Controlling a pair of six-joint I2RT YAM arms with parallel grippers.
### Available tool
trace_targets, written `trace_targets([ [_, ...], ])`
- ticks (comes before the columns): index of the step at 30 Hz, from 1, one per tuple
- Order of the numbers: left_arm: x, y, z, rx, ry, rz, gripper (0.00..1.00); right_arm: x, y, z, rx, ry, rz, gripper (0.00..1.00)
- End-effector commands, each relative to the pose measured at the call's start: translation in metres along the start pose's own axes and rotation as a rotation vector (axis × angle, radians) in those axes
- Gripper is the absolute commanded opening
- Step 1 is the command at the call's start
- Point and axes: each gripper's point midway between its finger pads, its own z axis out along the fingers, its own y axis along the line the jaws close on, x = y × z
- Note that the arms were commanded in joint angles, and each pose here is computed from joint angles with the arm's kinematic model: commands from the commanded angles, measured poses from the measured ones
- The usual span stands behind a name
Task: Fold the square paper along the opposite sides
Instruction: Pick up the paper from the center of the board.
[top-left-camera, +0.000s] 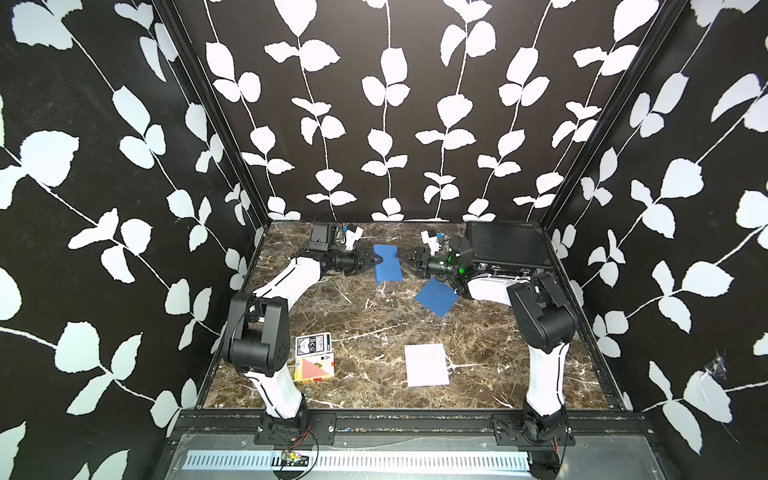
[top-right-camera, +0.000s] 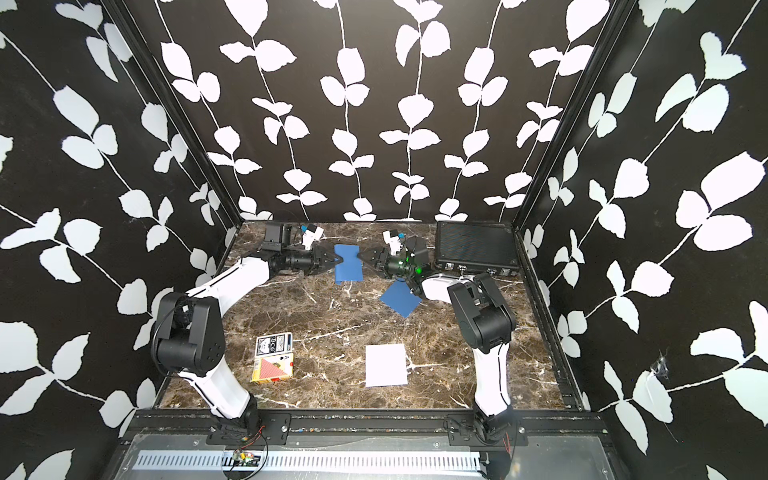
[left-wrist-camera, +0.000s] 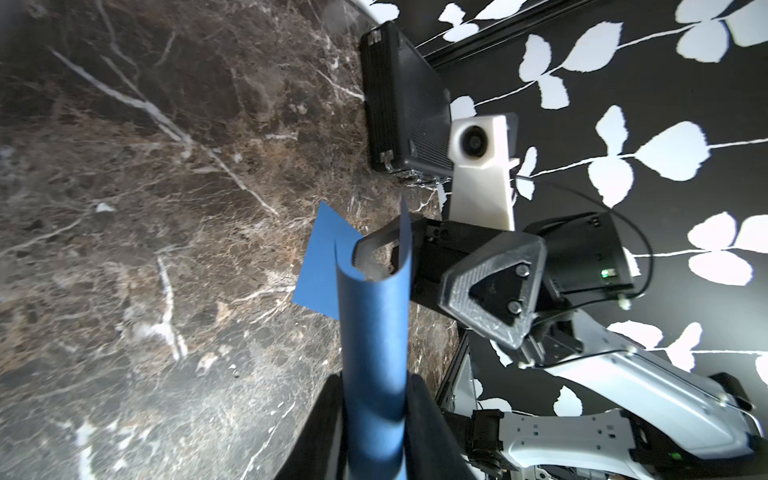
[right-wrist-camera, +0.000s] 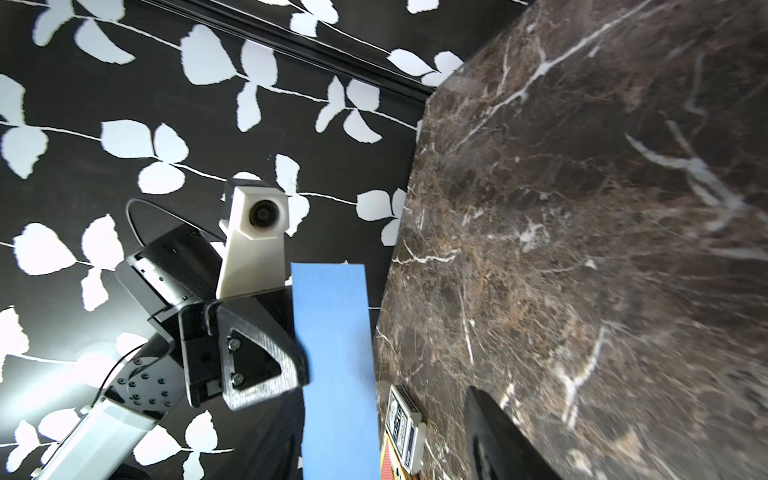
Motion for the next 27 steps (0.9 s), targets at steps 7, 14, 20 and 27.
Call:
trace_targets([
  [7, -0.002, -0.036, -0.016, 0.091, -0.035, 0.09, 0.24, -0.002, 0.039, 0.016, -0.147, 0.012, -0.05, 0.54],
  [14, -0.001, -0.035, -0.018, 0.072, -0.033, 0.109, 0.24, -0.006, 0.054, 0.012, -0.176, -0.005, -0.068, 0.31],
  [20, 0.0, -0.031, -0.019, 0.052, -0.029, 0.115, 0.25, -0.008, 0.061, 0.006, -0.18, -0.022, -0.08, 0.25],
  [27, 0.001, -0.028, -0.021, 0.039, -0.033, 0.119, 0.26, -0.007, 0.066, 0.002, -0.18, -0.031, -0.087, 0.25],
])
